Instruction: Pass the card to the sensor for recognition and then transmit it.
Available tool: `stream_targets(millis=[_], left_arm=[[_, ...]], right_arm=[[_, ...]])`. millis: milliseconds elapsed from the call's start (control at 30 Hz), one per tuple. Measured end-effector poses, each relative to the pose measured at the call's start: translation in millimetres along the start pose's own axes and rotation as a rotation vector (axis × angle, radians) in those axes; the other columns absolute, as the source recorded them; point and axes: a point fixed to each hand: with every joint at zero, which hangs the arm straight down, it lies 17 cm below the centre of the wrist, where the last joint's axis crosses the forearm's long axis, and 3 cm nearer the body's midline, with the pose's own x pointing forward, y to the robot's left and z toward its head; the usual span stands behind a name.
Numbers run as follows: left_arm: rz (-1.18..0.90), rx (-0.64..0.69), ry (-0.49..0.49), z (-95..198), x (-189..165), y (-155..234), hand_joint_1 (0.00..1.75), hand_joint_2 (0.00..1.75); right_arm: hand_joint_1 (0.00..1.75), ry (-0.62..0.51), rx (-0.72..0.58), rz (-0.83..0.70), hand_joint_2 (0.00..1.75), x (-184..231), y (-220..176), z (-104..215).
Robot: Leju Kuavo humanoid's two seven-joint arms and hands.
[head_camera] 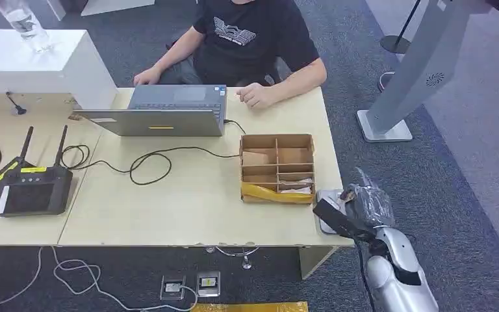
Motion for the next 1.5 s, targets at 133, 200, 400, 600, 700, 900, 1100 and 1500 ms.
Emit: stream_targets(millis=[133, 200, 400, 600, 700, 900, 1100, 1500], left_arm=[[0.0, 0.002, 0.0, 0, 0, 2, 0.0, 0.0], [-0.001, 0.003, 0.0, 0, 1, 2, 0.0, 0.0], [0.002, 0.011, -0.009, -1, 3, 8, 0.0, 0.0], [0.005, 0.019, 0.004, -1, 1, 13, 0.0, 0.0], [0.008, 0.019, 0.016, -1, -1, 13, 0.0, 0.0], [0.008, 0.019, 0.017, -1, -1, 13, 0.0, 0.0], [0.008, 0.019, 0.014, -1, -1, 13, 0.0, 0.0], [0.008, 0.02, 0.004, -1, 1, 14, 0.0, 0.0]], right_arm=[[1.75, -0.011, -0.001, -0.016, 1.75, 8, 4, -3], [1.75, -0.011, 0.004, -0.026, 1.75, 10, 7, -4], [1.75, -0.012, 0.014, -0.084, 1.75, 11, 15, -5], [1.75, -0.018, 0.022, -0.111, 1.75, 12, 18, -4], [1.75, -0.018, 0.024, -0.117, 1.75, 11, 19, -5], [1.75, -0.01, 0.023, -0.124, 1.75, 9, 19, -5], [1.75, 0.0, 0.012, -0.127, 1.75, 7, 18, -5], [1.75, 0.043, -0.009, -0.14, 1.75, -9, 10, -5]])
